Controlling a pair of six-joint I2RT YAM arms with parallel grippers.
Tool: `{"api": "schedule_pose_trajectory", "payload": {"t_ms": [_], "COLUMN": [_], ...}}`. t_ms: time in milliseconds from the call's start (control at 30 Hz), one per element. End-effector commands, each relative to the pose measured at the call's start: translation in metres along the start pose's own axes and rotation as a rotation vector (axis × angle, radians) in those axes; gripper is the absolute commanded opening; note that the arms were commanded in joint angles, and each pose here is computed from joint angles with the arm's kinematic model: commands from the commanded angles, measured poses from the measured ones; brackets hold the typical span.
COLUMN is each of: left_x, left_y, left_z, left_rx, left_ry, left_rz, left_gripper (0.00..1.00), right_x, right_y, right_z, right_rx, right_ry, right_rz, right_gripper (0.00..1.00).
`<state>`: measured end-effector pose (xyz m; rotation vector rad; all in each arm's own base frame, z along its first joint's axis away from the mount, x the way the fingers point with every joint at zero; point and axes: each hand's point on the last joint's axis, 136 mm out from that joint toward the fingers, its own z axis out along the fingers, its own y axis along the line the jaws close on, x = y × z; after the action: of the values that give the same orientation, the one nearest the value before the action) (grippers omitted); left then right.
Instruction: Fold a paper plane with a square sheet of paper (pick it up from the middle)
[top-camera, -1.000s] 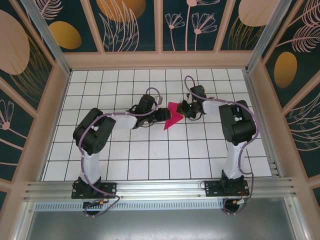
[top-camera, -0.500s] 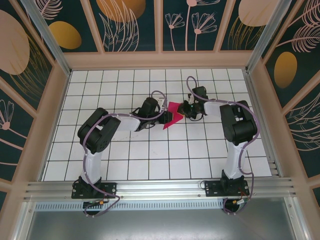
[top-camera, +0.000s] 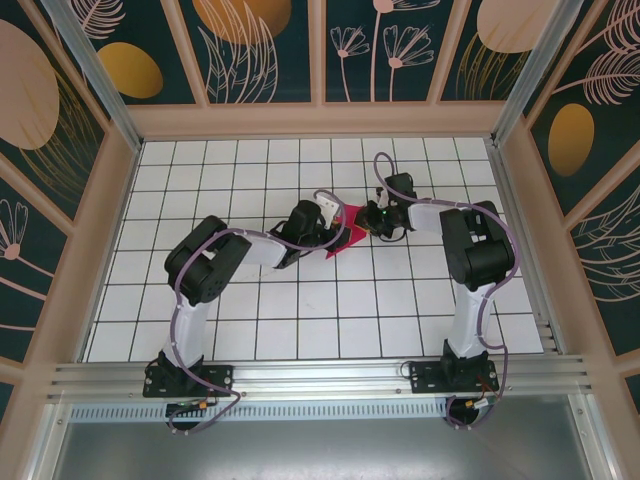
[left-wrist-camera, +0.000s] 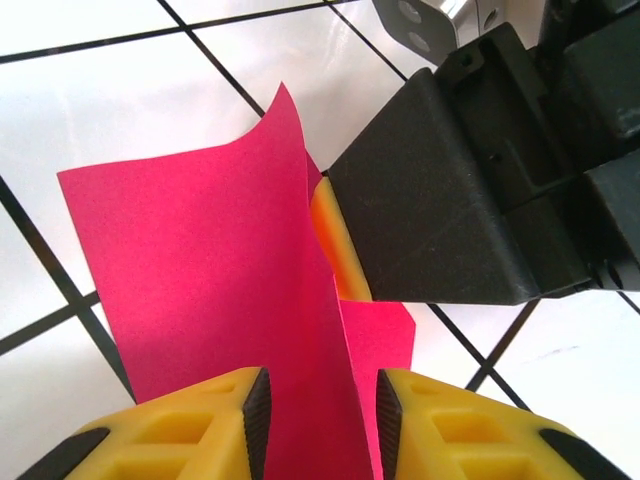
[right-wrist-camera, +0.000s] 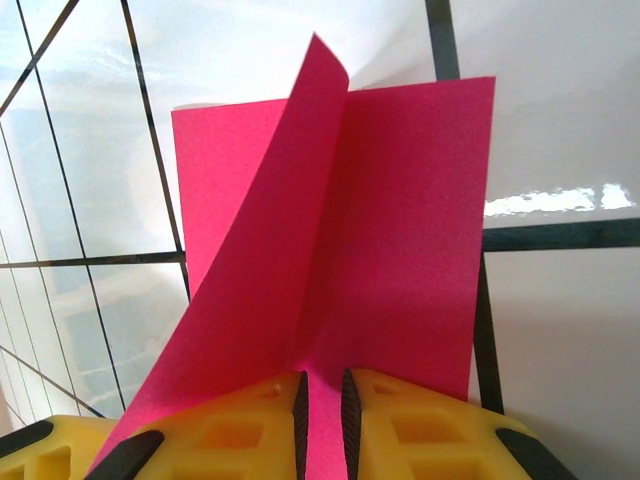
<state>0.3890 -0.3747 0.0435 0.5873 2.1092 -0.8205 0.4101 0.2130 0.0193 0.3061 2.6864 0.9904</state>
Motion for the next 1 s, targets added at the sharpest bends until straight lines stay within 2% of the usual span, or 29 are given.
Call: {"api": "schedule_pose_trajectory", "payload": {"t_ms": [0,367,600,967], "left_x": [0.009,0.019,0.022,0.031], "left_y": [0.004,-0.002,-0.005,0.003], "left_z": [0.007,0.012,0.011,0.010], "left_rx": [-0.009,0.028,0.048,-0.010], "left_ry": [-0.004,0.006,0.004,-0.023], "left_rz": [0.051,0.062,0.058,0.109], "left_gripper": [0.36,0.32,0.38,0.31], "right_x": [0.033,0.034,0.034,0.035], "right_y": [-0.039,-0.041,-0.043,-0.046], "right_z": [0.005,0.005,0.005,0.006], "right_rx": [0.110,0.109,0.112,0.110], "right_ry": [0.095,0.096,0.094,0.098], "right_rz": [0.085,0.093,0.102,0.113], "right_gripper": [0.21,0.22,0.22,0.22]}}
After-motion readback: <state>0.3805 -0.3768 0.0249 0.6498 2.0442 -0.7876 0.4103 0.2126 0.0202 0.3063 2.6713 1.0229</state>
